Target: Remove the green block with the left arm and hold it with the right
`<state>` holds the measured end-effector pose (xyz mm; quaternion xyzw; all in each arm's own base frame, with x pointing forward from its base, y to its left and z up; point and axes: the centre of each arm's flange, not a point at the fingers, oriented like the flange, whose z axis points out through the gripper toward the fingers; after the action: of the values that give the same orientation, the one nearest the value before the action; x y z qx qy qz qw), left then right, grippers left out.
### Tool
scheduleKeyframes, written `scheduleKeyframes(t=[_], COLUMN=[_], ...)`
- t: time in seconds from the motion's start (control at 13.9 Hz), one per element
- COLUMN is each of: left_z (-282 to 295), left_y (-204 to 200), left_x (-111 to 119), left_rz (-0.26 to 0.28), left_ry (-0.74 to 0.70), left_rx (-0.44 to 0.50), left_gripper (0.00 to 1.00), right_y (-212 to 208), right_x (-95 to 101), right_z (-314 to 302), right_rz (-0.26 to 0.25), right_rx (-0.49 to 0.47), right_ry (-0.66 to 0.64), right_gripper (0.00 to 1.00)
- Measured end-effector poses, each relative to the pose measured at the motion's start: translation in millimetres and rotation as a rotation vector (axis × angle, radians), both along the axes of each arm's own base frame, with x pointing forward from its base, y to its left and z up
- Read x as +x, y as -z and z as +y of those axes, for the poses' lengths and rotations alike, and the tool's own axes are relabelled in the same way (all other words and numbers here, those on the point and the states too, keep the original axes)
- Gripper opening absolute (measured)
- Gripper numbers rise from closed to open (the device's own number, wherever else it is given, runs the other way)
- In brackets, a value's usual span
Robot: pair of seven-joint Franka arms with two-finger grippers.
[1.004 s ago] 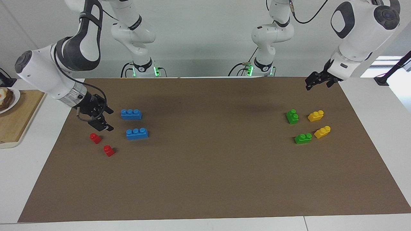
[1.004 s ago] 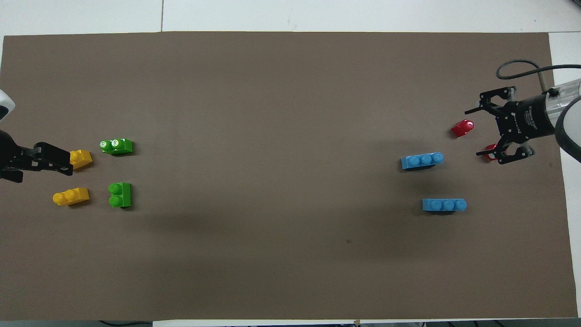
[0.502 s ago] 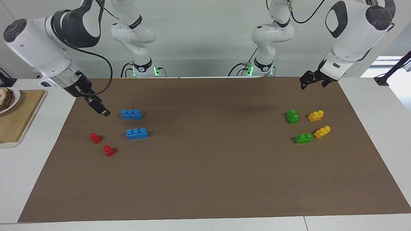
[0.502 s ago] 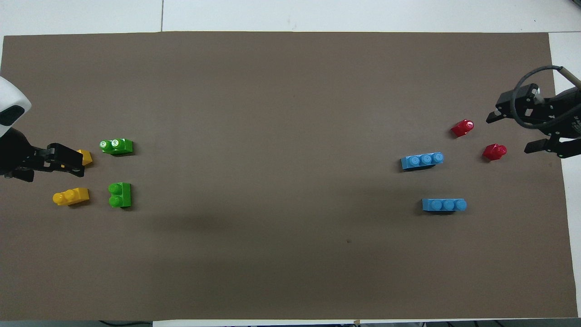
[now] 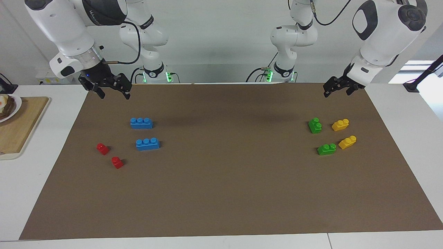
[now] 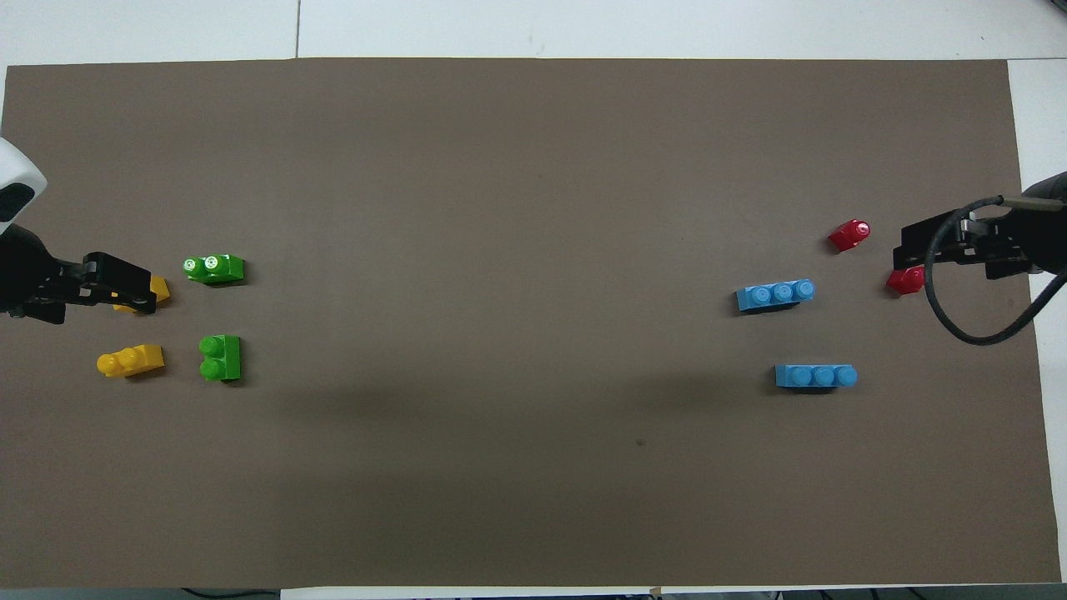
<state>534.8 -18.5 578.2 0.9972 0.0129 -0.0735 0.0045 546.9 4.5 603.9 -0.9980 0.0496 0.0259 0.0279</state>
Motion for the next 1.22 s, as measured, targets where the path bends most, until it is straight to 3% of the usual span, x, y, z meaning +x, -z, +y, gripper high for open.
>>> scheduleKeyframes(t=[1.22], left_z=[-3], left_y=[-19], left_x=[5], left_rz=[-0.049], left_ry=[0.005], left_rx=[-0.001], left_gripper=[1.0], right_y=[1], right_x=[0.0], right_z=[-9], right_rz=[0.0], right_rx=[-0.061], right_ry=[-0.028], right_gripper=[1.0])
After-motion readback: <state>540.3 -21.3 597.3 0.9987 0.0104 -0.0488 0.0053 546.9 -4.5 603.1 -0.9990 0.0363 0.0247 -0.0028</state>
